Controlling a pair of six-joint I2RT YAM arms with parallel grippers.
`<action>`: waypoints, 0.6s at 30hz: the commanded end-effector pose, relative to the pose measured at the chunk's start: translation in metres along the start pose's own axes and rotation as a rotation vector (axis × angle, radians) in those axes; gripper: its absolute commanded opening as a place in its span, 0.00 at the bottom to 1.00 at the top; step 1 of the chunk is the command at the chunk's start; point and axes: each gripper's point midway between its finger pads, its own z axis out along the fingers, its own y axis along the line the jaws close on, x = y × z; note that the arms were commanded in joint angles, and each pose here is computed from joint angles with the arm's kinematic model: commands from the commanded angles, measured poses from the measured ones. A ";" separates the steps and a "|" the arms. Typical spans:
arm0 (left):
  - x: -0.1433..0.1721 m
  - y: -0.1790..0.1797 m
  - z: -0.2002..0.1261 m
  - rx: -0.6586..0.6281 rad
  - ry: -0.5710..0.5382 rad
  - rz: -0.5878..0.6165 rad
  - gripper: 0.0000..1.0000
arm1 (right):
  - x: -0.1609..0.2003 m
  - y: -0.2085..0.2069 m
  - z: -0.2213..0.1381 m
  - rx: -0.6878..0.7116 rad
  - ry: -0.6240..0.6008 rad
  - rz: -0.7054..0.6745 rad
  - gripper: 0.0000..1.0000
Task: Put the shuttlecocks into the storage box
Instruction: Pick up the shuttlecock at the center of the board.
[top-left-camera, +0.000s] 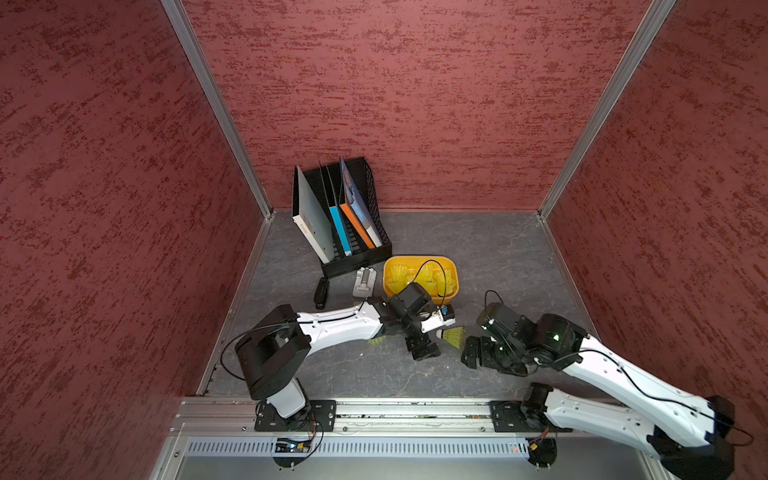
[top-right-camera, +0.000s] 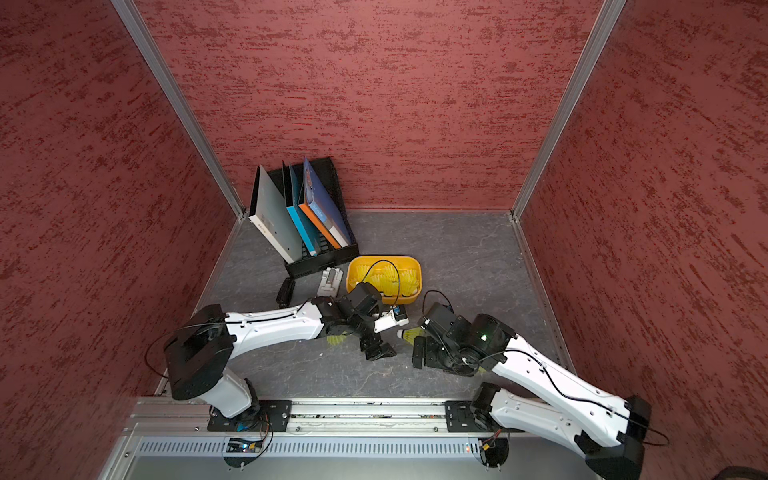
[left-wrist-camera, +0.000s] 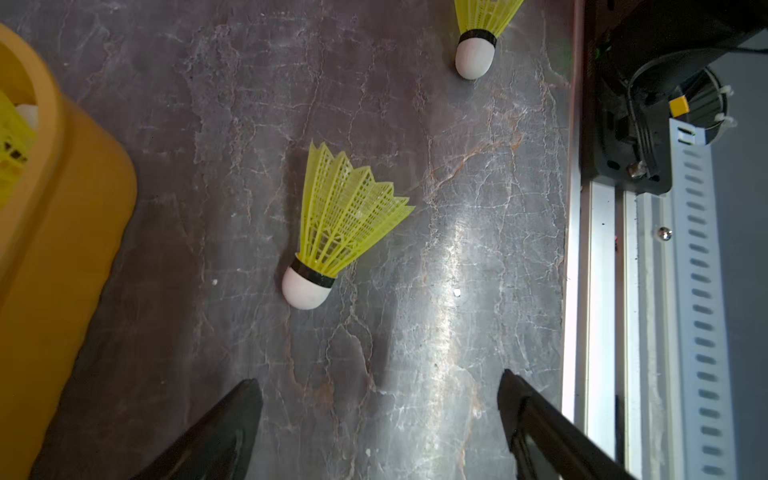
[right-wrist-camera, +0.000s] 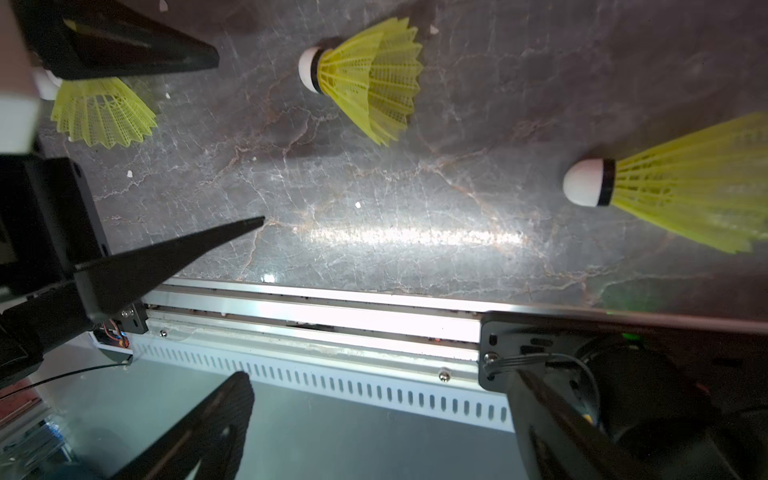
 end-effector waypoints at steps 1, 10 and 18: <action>-0.020 0.007 0.005 -0.025 -0.054 0.118 0.93 | 0.016 -0.006 0.001 -0.007 0.063 0.056 0.99; -0.019 0.015 0.027 -0.004 -0.046 0.169 0.92 | 0.001 0.002 0.012 -0.128 0.031 0.230 0.98; -0.025 0.031 0.029 -0.002 -0.046 0.182 0.90 | -0.025 0.004 0.021 -0.213 -0.013 0.383 0.98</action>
